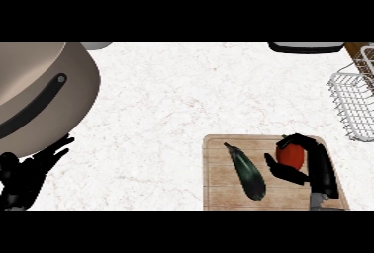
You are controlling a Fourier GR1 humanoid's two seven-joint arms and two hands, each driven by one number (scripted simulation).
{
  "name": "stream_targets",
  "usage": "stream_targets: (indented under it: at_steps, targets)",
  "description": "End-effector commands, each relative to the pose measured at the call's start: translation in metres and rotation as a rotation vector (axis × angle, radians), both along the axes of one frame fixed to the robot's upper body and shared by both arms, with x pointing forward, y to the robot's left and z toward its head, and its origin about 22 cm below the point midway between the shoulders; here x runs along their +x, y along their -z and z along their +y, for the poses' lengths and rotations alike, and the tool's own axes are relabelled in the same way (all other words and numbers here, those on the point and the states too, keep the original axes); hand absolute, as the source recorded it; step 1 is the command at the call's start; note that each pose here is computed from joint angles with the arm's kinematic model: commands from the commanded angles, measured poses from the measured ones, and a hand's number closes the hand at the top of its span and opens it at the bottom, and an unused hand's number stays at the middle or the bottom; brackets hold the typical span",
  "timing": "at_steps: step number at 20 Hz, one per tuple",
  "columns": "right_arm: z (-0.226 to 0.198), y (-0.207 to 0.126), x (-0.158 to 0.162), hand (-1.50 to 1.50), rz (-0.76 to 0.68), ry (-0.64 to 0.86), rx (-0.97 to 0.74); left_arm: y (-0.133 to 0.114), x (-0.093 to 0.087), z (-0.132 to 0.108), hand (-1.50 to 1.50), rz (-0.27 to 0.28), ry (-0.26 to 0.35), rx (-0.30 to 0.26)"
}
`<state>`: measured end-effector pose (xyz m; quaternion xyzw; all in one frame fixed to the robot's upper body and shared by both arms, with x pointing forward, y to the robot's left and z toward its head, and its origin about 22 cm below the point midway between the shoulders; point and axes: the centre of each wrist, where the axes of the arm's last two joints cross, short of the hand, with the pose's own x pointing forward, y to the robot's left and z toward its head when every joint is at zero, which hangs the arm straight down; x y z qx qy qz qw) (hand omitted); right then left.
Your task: Pick the bell pepper from the cutting board and place it in the tiered basket
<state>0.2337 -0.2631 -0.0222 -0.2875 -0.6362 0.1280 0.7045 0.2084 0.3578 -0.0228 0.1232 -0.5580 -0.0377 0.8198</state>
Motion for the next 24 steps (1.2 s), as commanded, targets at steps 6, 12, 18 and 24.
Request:
stream_targets:
  at_steps: [6, 12, 18, 24]
  targets:
    - [0.037, -0.021, -0.044, 1.5, 0.083, -0.104, -0.261, -0.012, 0.0, 0.007, 0.0, -0.009, -0.012, 0.017]
    - [0.092, -0.059, -0.066, 1.5, 0.157, -0.234, -0.564, 0.0, -0.009, 0.008, 0.0, 0.015, -0.028, 0.023]
    - [0.108, -0.147, -0.101, 1.5, -0.033, -0.024, -0.606, -0.001, -0.014, 0.007, 0.0, -0.006, -0.042, 0.0]
    - [0.101, -0.204, -0.118, 1.5, -0.137, 0.08, -0.565, -0.018, 0.016, 0.023, 0.0, -0.002, -0.031, -0.007]
